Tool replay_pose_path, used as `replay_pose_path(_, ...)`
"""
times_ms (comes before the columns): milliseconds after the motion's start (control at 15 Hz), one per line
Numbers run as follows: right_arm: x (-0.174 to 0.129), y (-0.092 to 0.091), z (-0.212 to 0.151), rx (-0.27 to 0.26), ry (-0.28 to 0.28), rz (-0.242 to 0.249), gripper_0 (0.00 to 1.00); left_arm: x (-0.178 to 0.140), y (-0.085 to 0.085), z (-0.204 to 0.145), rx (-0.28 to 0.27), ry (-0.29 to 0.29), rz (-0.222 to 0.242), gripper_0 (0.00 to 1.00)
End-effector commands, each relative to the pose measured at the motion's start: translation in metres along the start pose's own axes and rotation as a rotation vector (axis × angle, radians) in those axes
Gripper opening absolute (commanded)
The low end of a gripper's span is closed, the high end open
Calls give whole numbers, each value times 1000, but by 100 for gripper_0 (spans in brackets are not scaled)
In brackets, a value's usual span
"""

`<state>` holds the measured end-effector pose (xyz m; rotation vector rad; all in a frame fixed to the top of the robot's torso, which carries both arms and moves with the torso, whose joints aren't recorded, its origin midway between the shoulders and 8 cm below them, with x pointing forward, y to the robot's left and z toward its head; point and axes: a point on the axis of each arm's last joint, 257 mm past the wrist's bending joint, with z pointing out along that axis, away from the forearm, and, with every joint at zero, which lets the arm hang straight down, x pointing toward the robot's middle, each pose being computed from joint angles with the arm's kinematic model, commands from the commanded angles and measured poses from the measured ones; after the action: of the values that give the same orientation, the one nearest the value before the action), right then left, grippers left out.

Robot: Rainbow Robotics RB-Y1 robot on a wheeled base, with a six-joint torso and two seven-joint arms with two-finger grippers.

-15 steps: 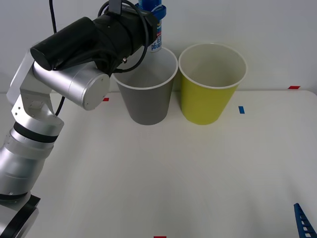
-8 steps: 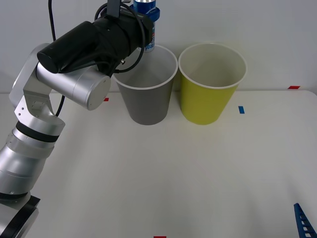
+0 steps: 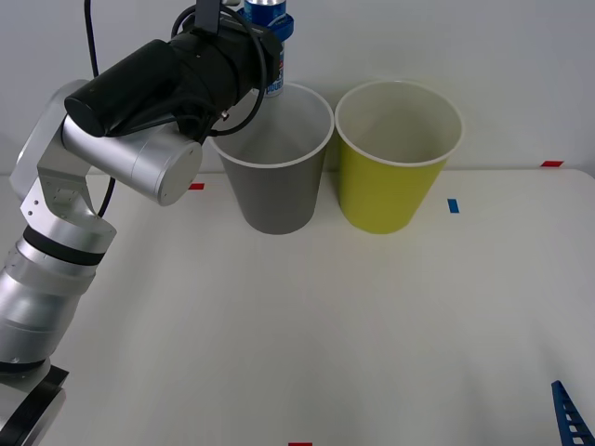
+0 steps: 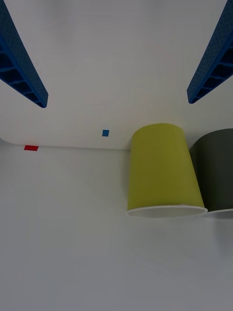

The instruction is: Put cans in the gray bin and PET bottles in the light green bin.

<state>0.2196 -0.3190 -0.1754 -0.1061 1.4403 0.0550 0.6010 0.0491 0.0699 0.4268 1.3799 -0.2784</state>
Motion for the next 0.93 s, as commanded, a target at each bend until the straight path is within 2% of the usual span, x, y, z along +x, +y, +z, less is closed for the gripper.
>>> replay_pose_path(67, 0, 0, 0, 0, 0, 0, 100, 0, 1, 0, 0, 0, 1, 0)
replay_pose_path(133, 0, 0, 0, 0, 0, 0, 100, 0, 0, 0, 3, 2, -6, 80)
replay_pose_path(200, 0, 0, 0, 0, 0, 0, 100, 0, 0, 0, 4, 2, -9, 100)
replay_pose_path(933, 0, 0, 0, 0, 0, 0, 100, -5, -3, 0, 17, -13, -42, 100)
